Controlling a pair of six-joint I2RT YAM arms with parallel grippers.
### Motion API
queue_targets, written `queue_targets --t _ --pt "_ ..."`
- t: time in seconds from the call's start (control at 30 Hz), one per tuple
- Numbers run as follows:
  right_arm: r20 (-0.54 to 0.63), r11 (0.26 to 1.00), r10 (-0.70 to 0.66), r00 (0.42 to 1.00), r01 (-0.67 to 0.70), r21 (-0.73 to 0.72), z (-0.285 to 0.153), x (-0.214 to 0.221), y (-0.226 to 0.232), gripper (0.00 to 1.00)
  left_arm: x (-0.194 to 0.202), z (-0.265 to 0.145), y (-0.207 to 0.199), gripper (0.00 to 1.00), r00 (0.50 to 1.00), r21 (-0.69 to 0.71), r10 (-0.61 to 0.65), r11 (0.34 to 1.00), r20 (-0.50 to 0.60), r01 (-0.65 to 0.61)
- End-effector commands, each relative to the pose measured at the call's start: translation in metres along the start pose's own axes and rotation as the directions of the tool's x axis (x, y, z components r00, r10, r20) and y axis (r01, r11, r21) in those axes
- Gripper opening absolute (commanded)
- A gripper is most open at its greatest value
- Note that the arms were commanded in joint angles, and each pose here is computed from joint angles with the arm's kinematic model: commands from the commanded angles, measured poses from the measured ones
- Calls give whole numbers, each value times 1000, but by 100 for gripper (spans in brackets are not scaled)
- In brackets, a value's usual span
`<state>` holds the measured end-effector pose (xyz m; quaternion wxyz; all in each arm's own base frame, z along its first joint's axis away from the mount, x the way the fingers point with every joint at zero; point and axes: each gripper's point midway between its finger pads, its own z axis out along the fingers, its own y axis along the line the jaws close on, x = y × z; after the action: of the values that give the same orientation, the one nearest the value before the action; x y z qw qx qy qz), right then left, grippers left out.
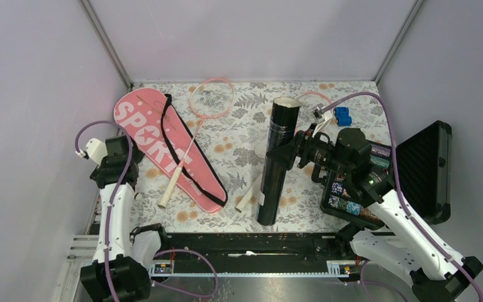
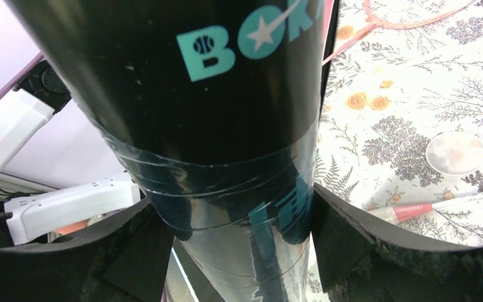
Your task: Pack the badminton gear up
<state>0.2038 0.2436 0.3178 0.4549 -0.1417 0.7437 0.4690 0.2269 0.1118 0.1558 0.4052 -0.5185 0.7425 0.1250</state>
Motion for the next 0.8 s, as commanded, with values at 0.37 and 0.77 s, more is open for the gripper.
queue_targets --t 0.37,0.77 --pt "70 996 -68 995 72 -49 -33 -32 35 34 -13 43 47 89 968 -329 -215 930 -130 162" --pt "89 996 -7 996 15 -90 -25 -18 30 33 -19 61 41 89 972 -252 -54 968 -227 -5"
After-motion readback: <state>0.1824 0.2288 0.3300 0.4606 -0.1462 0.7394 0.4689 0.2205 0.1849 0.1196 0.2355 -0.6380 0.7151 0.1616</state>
